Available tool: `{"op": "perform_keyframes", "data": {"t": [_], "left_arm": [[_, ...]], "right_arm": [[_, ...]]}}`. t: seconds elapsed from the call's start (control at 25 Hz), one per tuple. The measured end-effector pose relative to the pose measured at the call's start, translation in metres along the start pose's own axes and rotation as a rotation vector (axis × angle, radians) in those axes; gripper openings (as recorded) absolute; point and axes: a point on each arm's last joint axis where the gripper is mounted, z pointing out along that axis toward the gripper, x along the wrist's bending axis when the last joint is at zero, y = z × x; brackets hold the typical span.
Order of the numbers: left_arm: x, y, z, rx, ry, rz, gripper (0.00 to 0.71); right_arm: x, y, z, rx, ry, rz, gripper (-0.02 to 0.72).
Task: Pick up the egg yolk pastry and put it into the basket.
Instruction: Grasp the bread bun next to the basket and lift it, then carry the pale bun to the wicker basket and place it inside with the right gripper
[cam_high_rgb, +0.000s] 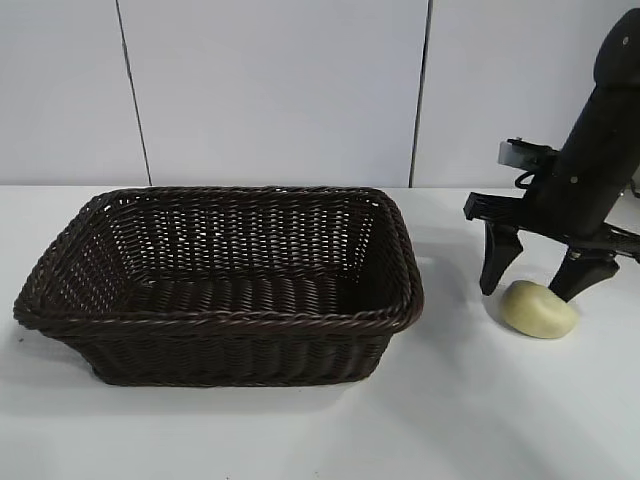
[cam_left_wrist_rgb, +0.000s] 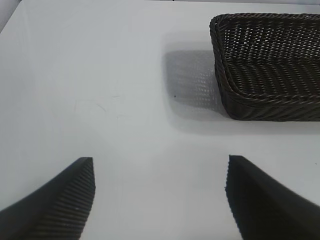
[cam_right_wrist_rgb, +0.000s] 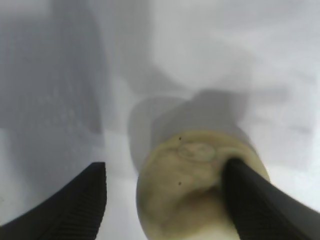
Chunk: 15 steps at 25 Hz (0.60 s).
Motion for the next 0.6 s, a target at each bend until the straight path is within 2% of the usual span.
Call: {"op": "perform_keyframes", "data": {"t": [0.24, 0.44, 0.6], "left_arm": [[0.0, 0.0, 0.0, 0.0, 0.0, 0.0, 0.535], [0.0, 0.0, 0.0, 0.0, 0.0, 0.0, 0.535], [0.0, 0.0, 0.0, 0.0, 0.0, 0.0, 0.535]], "right_arm": [[0.007, 0.007, -0.027, 0.003, 0.016, -0.015, 0.032], [0.023, 0.017, -0.096, -0.126, 0.076, -0.038, 0.029], [0.03, 0.016, -0.13, -0.201, 0.097, -0.054, 0.029]]}}
